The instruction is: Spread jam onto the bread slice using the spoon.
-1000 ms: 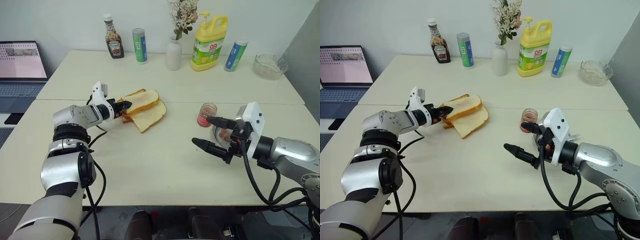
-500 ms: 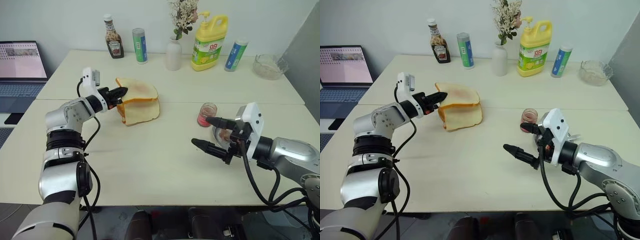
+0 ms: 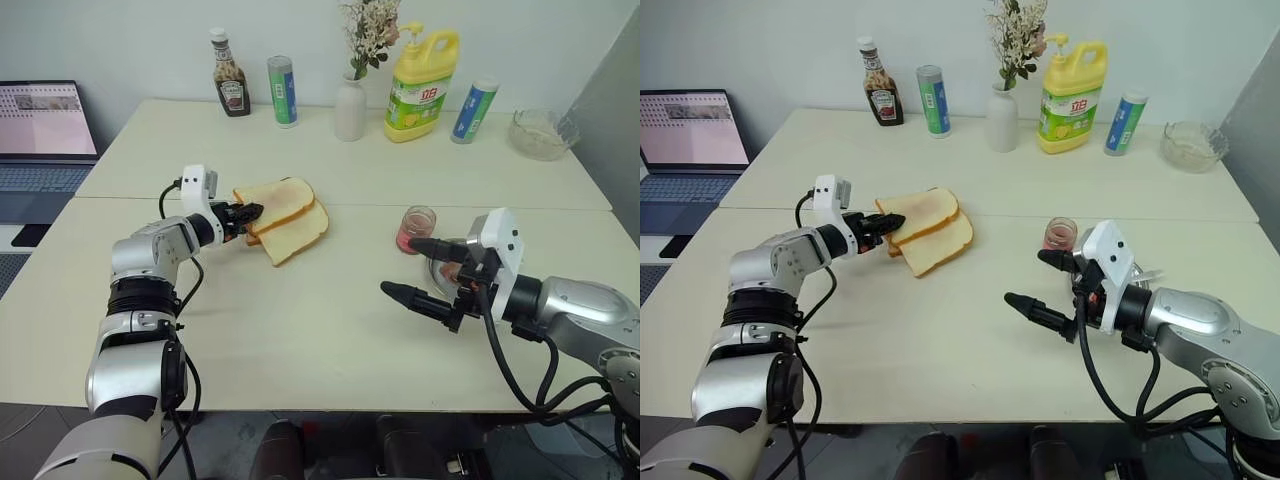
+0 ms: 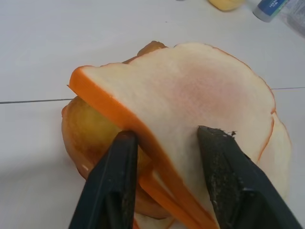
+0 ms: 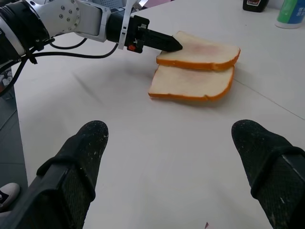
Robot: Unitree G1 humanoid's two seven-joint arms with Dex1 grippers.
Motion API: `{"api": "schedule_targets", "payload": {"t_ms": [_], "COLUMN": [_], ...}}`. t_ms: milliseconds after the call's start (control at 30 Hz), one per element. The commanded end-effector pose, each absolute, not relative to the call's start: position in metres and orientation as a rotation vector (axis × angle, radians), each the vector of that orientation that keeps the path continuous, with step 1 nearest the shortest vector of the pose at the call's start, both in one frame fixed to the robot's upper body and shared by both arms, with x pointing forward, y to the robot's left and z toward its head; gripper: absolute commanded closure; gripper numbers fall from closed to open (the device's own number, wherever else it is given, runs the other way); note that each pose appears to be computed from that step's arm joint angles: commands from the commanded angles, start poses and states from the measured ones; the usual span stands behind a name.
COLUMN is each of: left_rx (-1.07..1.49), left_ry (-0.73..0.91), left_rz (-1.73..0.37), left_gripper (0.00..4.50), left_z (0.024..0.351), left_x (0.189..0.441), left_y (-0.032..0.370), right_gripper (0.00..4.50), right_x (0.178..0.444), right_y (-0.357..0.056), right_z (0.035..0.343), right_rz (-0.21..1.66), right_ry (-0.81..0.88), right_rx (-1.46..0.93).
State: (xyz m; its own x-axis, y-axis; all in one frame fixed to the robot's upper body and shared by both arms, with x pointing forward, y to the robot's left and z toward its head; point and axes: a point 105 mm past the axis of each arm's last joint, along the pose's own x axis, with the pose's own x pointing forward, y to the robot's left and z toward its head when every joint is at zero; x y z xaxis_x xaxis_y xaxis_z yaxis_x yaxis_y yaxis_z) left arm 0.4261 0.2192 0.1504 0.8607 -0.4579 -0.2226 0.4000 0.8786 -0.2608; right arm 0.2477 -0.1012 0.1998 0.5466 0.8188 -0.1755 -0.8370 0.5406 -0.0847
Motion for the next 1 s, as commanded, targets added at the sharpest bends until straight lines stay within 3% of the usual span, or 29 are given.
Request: {"api": "schedule_targets", "payload": {"t_ms": [33,267,500,600,733,1000], "left_rx": [-0.255,-0.451,-0.431,-0.432,-0.431,-0.419], "left_ry": [0.211,0.180,0.246,0.229,0.196,0.114], "left_rz": [-0.446,-0.445,-0.418,-0.442,-0.462,-0.546], "left_gripper": [2.59,2.59,2.59,3.14,4.43,4.47], "left_z": [0.170,0.185,0.172,0.176,0.183,0.203], "left_x": [0.431,0.438,0.443,0.443,0.443,0.435], "left_y": [0.222,0.224,0.218,0.215,0.214,0.208], "right_gripper": [0.00,0.00,0.00,0.00,0.00,0.00], "right_x": [0.244,0.243,0.243,0.242,0.242,0.241], "right_y": [-0.100,-0.100,-0.099,-0.099,-0.099,-0.099], "right_z": [0.206,0.205,0.205,0.204,0.204,0.205], "right_rz": [0.991,0.991,0.991,0.989,0.985,0.983], "right_ry": [0.081,0.084,0.086,0.086,0.085,0.083], "right_rx": [-0.178,-0.176,-0.173,-0.172,-0.171,-0.170]}}
